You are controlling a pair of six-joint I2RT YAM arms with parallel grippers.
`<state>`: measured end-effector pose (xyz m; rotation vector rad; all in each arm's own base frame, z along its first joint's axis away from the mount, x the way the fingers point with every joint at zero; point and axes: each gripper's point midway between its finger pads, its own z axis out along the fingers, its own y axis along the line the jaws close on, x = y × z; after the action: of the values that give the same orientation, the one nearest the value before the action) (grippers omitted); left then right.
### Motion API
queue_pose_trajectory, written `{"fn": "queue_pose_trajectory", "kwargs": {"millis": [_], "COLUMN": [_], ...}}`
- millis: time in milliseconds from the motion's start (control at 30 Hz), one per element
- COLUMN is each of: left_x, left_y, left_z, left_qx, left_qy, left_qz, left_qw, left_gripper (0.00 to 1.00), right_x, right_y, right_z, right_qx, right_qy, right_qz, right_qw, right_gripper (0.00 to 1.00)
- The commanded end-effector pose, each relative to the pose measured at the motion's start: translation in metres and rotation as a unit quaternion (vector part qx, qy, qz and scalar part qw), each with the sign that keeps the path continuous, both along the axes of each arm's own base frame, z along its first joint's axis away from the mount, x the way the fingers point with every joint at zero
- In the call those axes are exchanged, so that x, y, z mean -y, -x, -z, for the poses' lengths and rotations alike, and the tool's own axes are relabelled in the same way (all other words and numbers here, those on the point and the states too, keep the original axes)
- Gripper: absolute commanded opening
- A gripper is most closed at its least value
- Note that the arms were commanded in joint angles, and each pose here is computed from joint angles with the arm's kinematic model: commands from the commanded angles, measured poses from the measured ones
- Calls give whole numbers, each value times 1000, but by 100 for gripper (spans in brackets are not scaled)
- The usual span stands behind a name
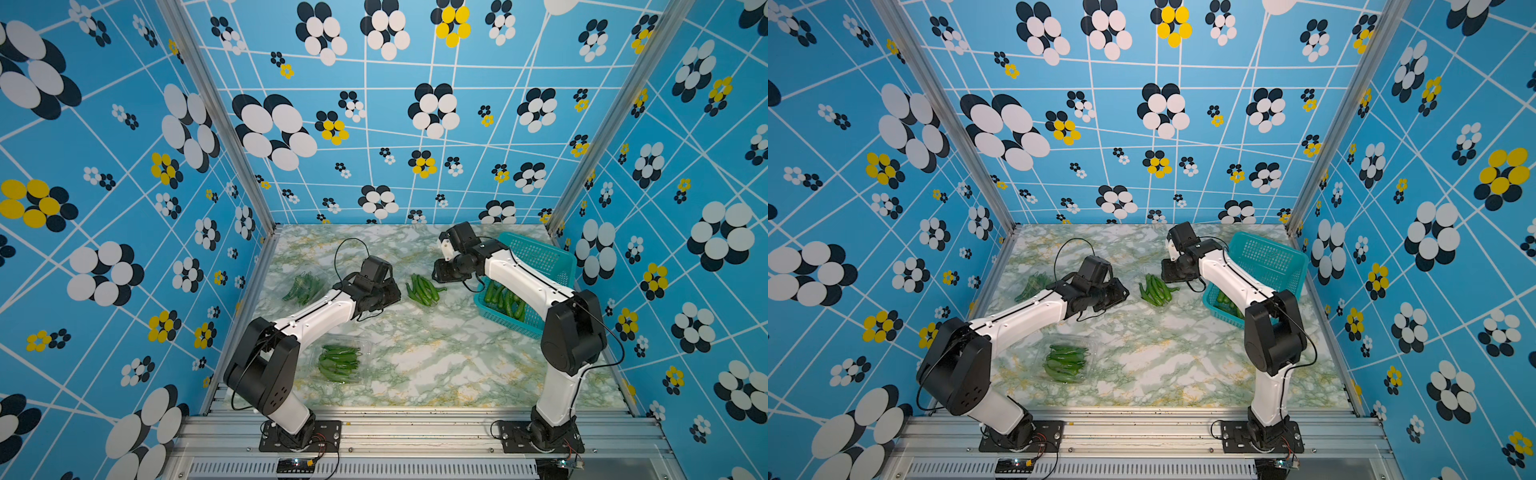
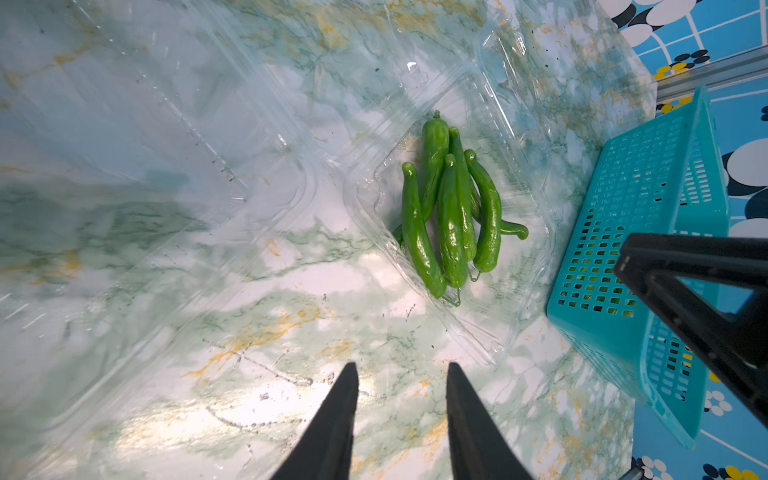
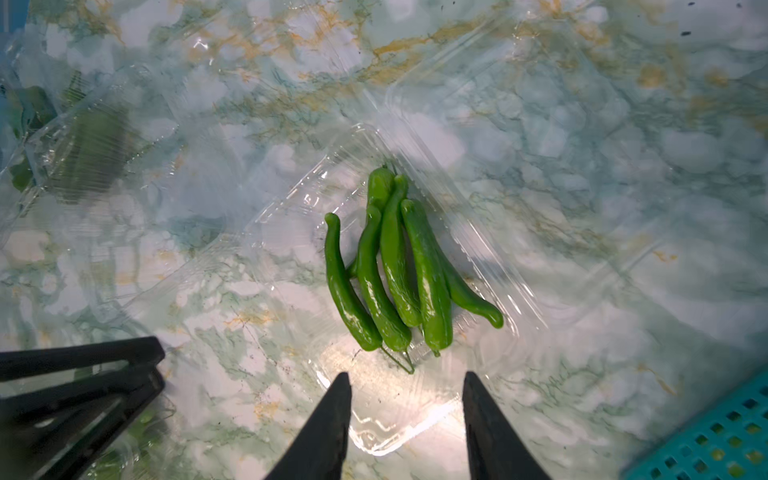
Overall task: Take small green peppers out of containers
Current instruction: Pick up the green pepper from the packing box.
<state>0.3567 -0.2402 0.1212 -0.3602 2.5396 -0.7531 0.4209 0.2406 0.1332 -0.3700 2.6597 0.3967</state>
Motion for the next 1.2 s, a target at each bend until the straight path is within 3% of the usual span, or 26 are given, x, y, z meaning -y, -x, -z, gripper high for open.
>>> {"fn": "queue_pose_trajectory", "kwargs": {"millis": [0, 733, 967, 1167], "left_x": [-8, -13, -11, -8], "left_y": [1, 0, -1, -3], "left_z": [0, 4, 6, 8], "left_qx": [3, 2, 0, -2], "left_qy": [-2, 9, 10, 10], "left_qz": [-11, -16, -14, -10], "left_qw": [1000, 1000, 1000, 1000], "left_gripper": [38, 37, 37, 37], "right_x": [0, -3, -4, -3], "right_y": [1, -13, -12, -12], "right_z": [20, 92, 99, 87], "right_qx": [-32, -72, -77, -65], "right_qy": [35, 87, 87, 81], "right_qz": [-11, -4, -6, -5], "right_qw": [999, 994, 993, 995], "right_gripper": [44, 40, 36, 26]}}
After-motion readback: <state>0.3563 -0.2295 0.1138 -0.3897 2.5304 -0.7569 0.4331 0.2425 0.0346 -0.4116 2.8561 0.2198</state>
